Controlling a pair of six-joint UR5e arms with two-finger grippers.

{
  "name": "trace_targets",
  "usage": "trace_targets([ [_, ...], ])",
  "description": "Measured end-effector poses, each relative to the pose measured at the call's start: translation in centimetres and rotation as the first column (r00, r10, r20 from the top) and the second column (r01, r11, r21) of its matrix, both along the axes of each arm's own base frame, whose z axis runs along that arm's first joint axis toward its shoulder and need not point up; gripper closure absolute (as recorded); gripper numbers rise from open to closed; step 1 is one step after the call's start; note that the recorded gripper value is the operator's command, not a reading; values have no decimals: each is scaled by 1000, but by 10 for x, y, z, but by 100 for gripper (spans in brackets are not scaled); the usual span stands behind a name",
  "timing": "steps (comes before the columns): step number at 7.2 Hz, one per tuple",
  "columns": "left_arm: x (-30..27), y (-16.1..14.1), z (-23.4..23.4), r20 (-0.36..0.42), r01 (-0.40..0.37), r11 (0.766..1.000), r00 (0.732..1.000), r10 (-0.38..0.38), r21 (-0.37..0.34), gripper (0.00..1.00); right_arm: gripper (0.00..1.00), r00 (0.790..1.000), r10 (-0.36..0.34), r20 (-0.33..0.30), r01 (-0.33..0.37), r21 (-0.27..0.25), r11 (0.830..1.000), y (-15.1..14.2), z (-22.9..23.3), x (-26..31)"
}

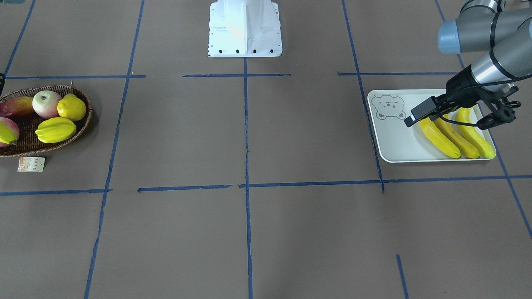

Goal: Transfer all bananas from basket to plate

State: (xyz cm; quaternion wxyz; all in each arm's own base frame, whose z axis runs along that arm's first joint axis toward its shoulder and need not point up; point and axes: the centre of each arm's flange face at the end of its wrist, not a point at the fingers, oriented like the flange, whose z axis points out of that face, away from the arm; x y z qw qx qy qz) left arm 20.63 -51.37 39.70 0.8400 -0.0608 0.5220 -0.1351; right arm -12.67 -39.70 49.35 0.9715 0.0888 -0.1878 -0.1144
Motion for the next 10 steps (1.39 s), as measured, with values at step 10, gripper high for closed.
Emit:
trace_targets([
  [10, 155, 12, -177, -86, 63, 968, 993, -86, -241, 0, 99, 887, 138, 441, -159, 11, 987, 4, -310, -322],
])
